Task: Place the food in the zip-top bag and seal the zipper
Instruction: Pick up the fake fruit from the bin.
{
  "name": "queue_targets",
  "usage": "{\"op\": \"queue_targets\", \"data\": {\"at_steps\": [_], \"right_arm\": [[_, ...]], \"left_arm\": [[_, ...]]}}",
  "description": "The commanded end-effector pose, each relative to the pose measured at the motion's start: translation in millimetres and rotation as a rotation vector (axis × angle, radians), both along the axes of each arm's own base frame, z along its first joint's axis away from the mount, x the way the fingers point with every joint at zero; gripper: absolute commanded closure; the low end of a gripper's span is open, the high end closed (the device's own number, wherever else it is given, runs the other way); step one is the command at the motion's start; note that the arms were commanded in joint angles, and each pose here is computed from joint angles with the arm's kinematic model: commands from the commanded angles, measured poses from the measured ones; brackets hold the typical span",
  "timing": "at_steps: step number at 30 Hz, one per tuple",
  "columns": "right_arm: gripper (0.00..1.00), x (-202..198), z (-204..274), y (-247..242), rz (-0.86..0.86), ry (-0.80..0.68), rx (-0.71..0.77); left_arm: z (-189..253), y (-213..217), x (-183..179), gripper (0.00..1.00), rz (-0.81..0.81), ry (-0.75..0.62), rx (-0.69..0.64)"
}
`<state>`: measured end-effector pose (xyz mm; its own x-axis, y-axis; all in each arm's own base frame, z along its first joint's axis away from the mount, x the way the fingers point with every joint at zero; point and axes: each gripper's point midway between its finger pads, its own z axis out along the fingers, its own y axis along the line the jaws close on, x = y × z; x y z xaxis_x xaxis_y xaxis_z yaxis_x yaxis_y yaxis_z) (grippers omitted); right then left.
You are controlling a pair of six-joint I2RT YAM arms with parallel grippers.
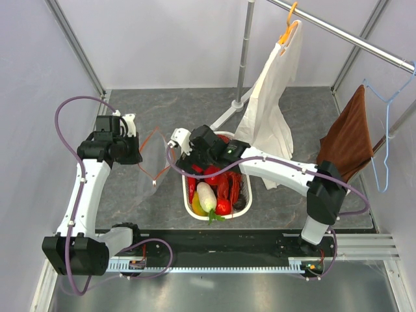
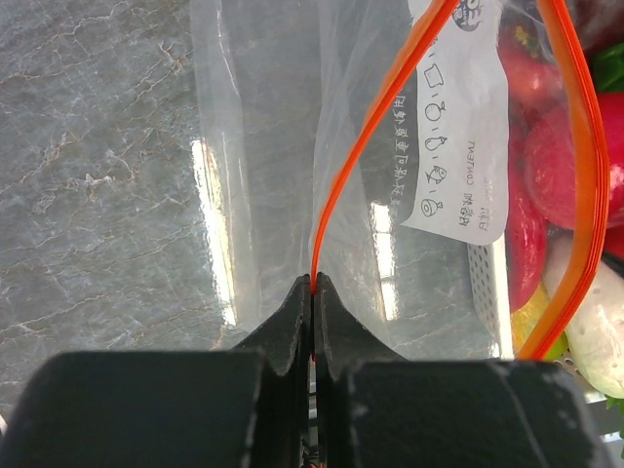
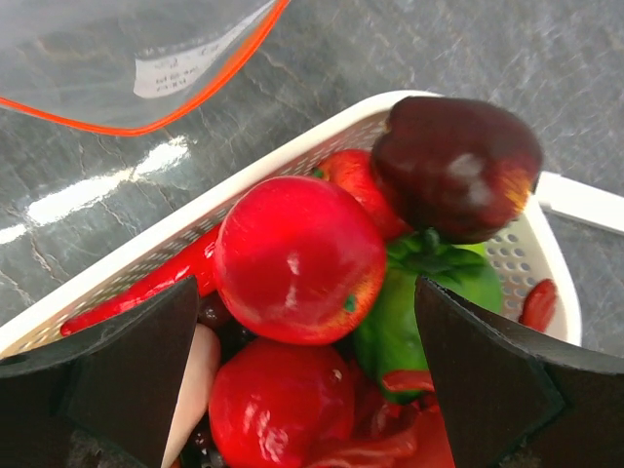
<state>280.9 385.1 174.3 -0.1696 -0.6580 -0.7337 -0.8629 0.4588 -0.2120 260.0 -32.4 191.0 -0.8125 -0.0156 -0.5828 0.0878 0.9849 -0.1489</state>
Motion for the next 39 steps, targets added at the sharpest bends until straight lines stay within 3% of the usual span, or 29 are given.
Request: {"op": "queue_targets", "data": {"at_steps": [1,22,33,39], "right_arm": [[0.02,2.8,-6.9,6.4,-0.029,-0.018,-0.024],[0.03,9.9,-31.7,21.2,-0.046,-0.032,-0.057],[0.3,8.1,4.3,24.7,-0.058,-0.049,0.036],[0.38,4.0,30.8,24.3,-0.074,-0.042,0.107]], "left_arm": [[2.9,-5.1,9.0,0.98,0.011,-0.026,-0.041],[1.9,-7.1,10.2,0.98,0.006,-0.03,-0.052],[0.2,-7.1,9.4,0.98,0.008,-0.025,-0.053],[-1.3,-7.2,9.9,0.98,0.01,-0.02,-0.054]]}}
